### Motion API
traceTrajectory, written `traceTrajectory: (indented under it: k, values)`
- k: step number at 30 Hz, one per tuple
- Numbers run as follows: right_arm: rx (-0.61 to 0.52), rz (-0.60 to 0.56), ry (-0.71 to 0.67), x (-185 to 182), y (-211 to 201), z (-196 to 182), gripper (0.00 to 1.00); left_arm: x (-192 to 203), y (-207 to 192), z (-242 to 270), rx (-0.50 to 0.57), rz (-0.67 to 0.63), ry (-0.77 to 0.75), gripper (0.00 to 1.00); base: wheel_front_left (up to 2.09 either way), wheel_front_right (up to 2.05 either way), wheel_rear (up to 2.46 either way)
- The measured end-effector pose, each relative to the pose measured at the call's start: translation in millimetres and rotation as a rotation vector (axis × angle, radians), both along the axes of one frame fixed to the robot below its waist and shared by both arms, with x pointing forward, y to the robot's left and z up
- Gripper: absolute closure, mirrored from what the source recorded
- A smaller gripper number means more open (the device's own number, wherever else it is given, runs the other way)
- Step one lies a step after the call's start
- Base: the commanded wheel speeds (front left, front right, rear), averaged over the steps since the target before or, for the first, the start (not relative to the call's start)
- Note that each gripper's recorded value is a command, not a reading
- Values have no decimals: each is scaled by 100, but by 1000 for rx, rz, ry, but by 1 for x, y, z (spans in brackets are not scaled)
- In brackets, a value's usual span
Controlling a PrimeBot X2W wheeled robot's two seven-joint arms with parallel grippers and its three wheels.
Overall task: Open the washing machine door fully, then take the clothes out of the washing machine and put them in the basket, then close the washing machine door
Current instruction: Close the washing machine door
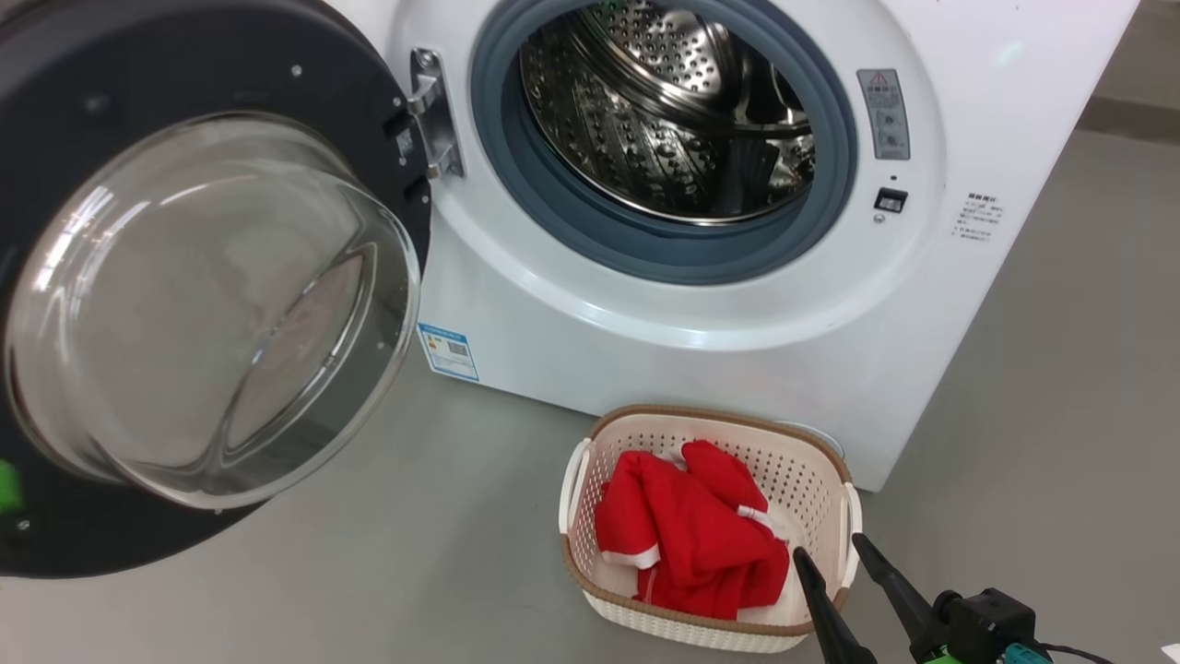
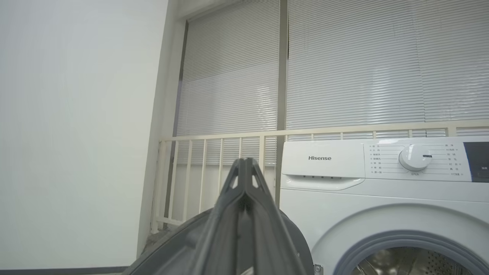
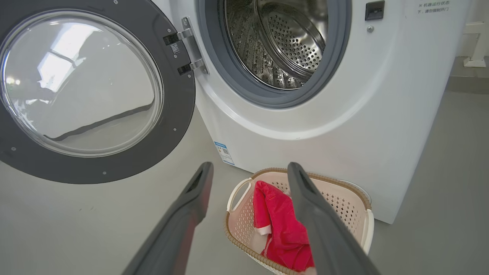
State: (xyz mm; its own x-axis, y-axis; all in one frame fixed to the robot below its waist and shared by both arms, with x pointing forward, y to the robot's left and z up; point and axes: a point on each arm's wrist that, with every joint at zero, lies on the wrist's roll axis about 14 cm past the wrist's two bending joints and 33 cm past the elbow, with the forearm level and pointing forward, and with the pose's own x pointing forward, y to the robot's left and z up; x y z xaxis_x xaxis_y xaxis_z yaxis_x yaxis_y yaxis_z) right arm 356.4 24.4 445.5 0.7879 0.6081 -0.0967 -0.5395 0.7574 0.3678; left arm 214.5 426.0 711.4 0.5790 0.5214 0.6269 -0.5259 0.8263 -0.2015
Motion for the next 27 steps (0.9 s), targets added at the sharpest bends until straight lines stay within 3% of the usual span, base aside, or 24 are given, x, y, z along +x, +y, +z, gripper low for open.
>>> traceTrajectory:
  k: [9, 14, 16, 27]
  values:
    - [-7, -29, 38, 7, -8, -15, 0, -2, 64, 56, -42, 49, -147, 100, 0, 0, 0]
    - [0, -41, 49, 14, -10, -19, 0, -11, 116, 46, -200, 109, -187, 100, 0, 0, 0]
    - [1, -46, 50, 17, -10, -20, 0, -11, 135, 33, -308, 114, -192, 100, 0, 0, 0]
    - [5, -42, 67, 25, -6, -27, 0, 6, 175, -32, -720, 53, 37, 100, 0, 0, 0]
